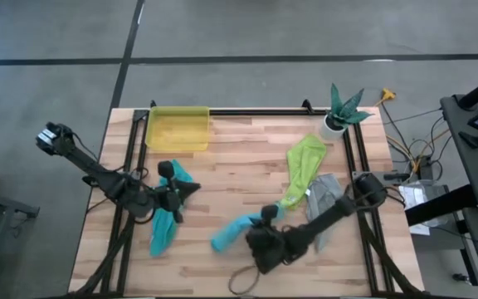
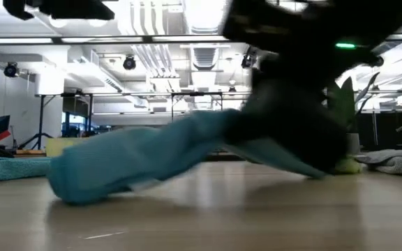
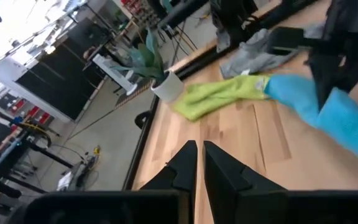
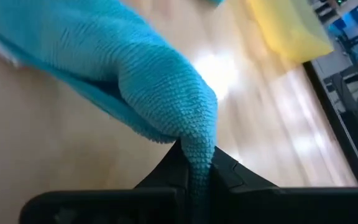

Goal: Roll microfiber towels into tight, uniform cylinder then place into a basket
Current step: Put the rolled right light blue towel into the yellow bin

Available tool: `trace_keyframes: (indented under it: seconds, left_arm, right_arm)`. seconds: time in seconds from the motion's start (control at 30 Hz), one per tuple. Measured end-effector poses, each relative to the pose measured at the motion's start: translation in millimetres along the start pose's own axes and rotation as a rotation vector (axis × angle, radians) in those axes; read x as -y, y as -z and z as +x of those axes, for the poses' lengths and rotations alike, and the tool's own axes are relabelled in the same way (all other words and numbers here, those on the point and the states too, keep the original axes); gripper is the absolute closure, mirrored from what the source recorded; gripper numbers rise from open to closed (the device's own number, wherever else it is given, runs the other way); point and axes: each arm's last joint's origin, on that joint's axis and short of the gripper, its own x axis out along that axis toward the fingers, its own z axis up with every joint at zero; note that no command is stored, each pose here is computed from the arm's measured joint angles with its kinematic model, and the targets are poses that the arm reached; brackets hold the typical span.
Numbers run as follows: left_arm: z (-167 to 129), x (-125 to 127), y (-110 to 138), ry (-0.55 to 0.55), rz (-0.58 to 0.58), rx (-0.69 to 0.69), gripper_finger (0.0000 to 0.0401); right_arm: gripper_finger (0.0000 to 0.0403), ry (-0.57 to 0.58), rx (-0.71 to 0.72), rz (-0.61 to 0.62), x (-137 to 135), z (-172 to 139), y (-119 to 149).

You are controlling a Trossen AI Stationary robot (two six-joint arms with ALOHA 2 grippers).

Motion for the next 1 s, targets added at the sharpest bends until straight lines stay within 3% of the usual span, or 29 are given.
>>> trace_keyframes:
  seconds: [0.13,0.33,0.5,0.67,0.77,0.87,1.0]
  left_arm:
    - [-1.8,1.7,12.0,-0.005,0.019,0.021,0.0389]
    - [-5.6,0.6,4.1,-0.003,0.018,0.042,0.0389]
    - [-14.0,2.5,-2.5,-0.059,0.092,0.039,0.0389]
    - [-25.3,0.1,-3.9,-0.205,0.172,-0.008,0.0389]
    - [-28.1,-4.2,-4.3,-0.239,0.202,-0.021,0.0389]
    - [-29.5,-11.8,-4.4,-0.254,0.196,-0.022,0.0389]
    - [-29.3,-25.8,-4.2,-0.295,0.143,-0.03,0.0379]
  right_arm:
    - [0.039,-0.004,0.076,0.057,18.9,25.1,-23.6]
    - [0.039,-0.058,0.158,0.206,63.3,65.7,-50.5]
    - [0.039,-0.1,0.214,0.296,98.5,92.6,-61.0]
    - [0.039,-0.076,0.253,0.305,128.2,107.7,-76.2]
    - [0.039,-0.038,0.289,0.301,149.0,112.0,-92.5]
    - [0.039,-0.01,0.33,0.309,172.6,114.4,-109.8]
    - [0.039,-0.08,0.343,0.308,202.3,122.6,-120.9]
